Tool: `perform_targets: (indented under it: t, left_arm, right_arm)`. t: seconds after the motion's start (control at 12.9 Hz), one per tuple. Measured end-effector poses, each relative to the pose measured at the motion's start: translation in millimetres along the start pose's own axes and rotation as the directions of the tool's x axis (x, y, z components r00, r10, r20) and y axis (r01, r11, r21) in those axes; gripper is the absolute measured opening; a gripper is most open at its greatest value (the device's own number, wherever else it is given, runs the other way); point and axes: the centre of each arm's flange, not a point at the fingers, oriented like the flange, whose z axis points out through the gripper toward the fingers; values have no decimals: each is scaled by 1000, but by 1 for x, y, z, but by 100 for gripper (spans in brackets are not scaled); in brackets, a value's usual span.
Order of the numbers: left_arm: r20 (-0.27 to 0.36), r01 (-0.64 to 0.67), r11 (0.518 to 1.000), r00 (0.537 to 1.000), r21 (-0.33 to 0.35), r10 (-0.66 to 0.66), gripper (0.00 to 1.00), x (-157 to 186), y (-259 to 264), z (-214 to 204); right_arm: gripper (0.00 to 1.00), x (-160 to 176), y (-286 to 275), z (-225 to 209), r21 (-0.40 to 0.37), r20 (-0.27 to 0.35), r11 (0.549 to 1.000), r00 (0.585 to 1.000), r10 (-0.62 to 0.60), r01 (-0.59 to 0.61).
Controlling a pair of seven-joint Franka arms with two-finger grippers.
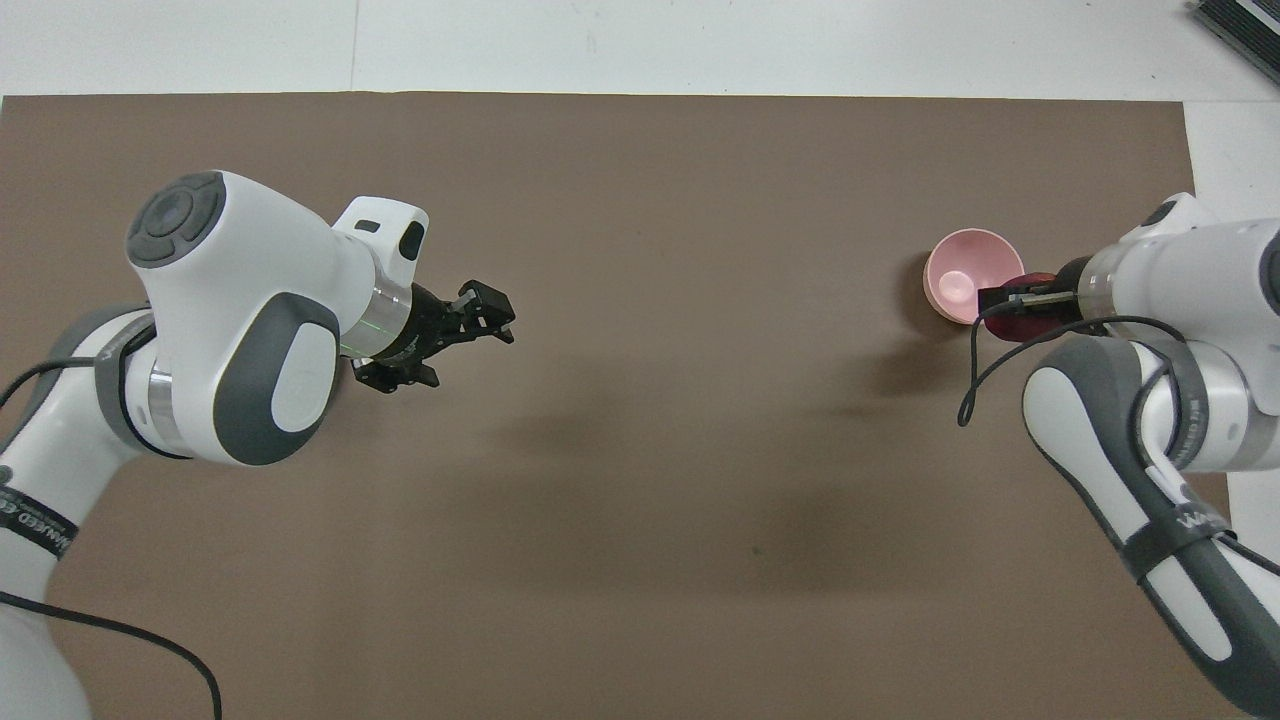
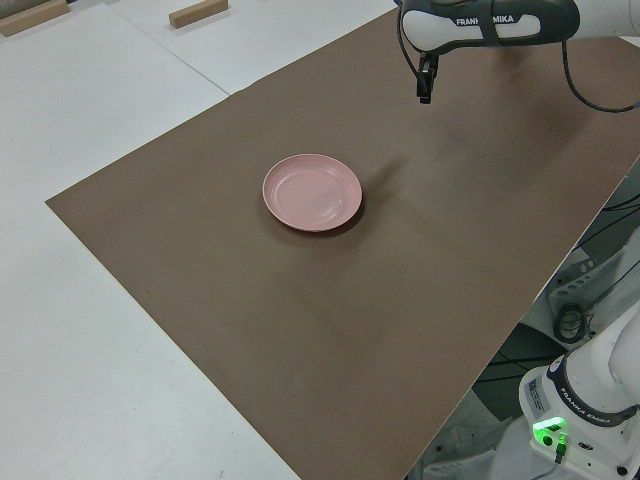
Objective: Move apple from plate to bowl
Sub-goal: 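Carry the apple to the pink bowl while the left gripper withdraws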
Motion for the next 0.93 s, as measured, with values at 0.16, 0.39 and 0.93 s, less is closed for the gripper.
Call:
perform_targets:
  t: [0.16,0.39,0.93]
  left_arm:
    - [-51,-46,999,998,21,47,100,17,-11,-17]
    - [-74,-87,992,993,96,94,100,38,-37,-54]
    - [-86,-183,956,974,229,207,100,40,-86,-148]
  right_arm:
    - [88,11,-7,13,-70,4,998,1000,-9,9]
    - [88,26,-14,24,-117,-5,993,1000,9,-9]
    - [88,31,-33,60,-152,24,988,999,26,-22]
